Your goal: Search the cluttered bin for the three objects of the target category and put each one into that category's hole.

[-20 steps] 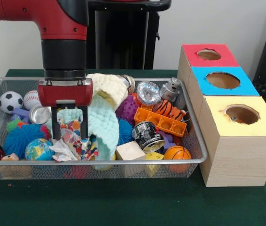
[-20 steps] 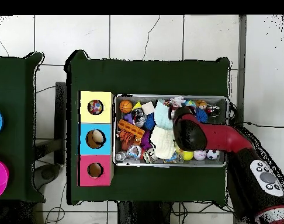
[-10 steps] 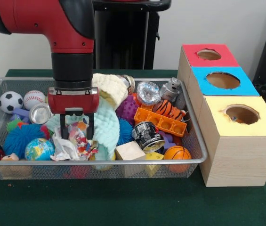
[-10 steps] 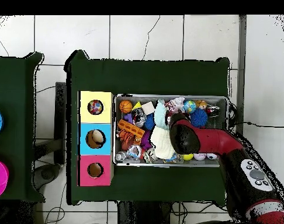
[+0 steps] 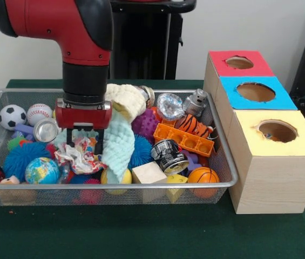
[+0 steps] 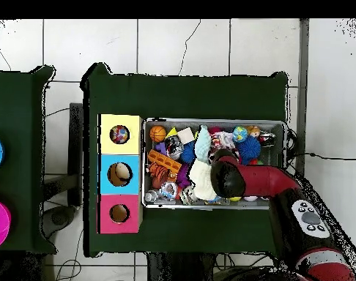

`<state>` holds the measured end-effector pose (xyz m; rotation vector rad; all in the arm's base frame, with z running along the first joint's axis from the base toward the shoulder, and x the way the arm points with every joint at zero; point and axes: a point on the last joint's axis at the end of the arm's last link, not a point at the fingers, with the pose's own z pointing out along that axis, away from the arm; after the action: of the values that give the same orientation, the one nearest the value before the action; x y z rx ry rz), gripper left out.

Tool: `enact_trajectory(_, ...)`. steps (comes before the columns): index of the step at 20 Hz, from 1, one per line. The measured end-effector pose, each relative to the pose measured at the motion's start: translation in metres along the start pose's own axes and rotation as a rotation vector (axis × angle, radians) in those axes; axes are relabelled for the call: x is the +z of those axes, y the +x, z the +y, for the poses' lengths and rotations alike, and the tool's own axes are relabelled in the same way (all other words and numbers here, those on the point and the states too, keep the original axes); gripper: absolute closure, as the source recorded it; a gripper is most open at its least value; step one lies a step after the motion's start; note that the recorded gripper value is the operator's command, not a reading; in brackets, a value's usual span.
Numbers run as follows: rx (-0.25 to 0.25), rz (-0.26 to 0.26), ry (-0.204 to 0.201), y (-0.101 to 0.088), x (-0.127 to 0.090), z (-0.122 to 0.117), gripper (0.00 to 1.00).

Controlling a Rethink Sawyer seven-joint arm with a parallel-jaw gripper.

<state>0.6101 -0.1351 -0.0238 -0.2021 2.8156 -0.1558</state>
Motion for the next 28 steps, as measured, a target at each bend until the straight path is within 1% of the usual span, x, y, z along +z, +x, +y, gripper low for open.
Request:
enact_trajectory(1,-0.002,-0.002,0.003,0.0,0.0,-0.001,0.0)
enact_trajectory(4,-0.009,-0.029,0.011,0.0,0.001,-0.007,0.0)
enact_trajectory(5,-0.01,-0.052,0.019,0.0,0.001,-0.012,0.0)
enact_trajectory(6,-0.01,-0.059,0.021,0.0,0.001,-0.014,0.0)
enact_trajectory(7,-0.009,-0.082,0.028,0.0,0.001,-0.02,0.0)
enact_trajectory(8,-0.007,-0.1,0.033,0.001,0.001,-0.024,0.0)
enact_trajectory(11,0.005,-0.13,0.044,0.002,0.001,-0.036,0.0)
enact_trajectory(14,0.021,-0.14,0.048,0.006,0.001,-0.047,0.0)
enact_trajectory(15,0.035,-0.142,0.048,0.007,0.002,-0.053,1.0)
enact_trajectory(21,0.048,-0.137,0.047,0.013,0.004,-0.058,1.0)
enact_trajectory(28,0.046,-0.132,0.04,0.015,0.008,-0.054,1.0)
